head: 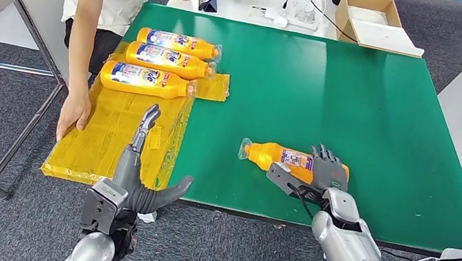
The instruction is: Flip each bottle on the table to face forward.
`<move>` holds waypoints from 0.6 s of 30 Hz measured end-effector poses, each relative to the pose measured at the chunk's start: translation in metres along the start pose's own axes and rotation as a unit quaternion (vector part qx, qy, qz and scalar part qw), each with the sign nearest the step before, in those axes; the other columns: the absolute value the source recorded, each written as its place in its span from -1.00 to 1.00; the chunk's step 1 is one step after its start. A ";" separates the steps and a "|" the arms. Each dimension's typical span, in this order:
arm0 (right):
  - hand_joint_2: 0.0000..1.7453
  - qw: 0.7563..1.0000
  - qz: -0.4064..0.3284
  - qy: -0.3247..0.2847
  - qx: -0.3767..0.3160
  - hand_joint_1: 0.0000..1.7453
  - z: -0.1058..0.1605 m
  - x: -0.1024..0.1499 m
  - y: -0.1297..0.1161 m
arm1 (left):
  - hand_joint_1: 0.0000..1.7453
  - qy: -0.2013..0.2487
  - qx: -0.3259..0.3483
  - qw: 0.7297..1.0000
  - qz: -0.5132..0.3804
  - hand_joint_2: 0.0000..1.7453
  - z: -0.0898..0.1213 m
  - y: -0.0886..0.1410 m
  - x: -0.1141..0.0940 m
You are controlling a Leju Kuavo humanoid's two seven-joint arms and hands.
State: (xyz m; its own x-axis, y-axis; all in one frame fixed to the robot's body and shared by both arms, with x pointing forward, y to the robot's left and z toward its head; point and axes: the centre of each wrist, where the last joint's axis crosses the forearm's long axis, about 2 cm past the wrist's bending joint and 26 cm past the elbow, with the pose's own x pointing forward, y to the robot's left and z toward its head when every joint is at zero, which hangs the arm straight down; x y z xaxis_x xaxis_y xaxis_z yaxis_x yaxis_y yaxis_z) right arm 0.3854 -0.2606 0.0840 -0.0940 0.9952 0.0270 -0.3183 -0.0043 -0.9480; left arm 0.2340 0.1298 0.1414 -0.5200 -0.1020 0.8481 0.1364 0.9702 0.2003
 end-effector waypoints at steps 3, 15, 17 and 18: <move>1.00 1.000 0.001 0.000 0.000 -1.00 0.000 0.000 -0.001 | -1.00 -0.001 0.000 1.000 0.000 1.00 -0.001 0.000 0.000; 1.00 0.999 0.029 0.015 -0.019 -1.00 0.000 0.002 0.000 | -1.00 0.021 0.000 1.000 -0.002 1.00 -0.003 0.003 -0.005; 1.00 0.999 0.035 0.020 -0.019 -1.00 -0.001 0.003 0.000 | -1.00 0.024 0.000 1.000 -0.004 1.00 -0.003 0.003 -0.007; 1.00 0.999 0.037 0.023 -0.016 -1.00 -0.001 0.003 -0.001 | -1.00 0.025 0.001 1.000 -0.005 1.00 -0.004 0.003 -0.007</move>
State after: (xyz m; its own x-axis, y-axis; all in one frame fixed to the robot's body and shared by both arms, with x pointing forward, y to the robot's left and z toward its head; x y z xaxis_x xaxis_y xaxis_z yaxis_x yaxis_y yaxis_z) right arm 0.3862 -0.2573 0.0844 -0.0724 0.9957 -0.0574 -0.2810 -0.0756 -0.9567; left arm 0.2414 0.1329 0.1377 -0.4794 -0.1222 0.8691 0.1304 0.9693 0.2083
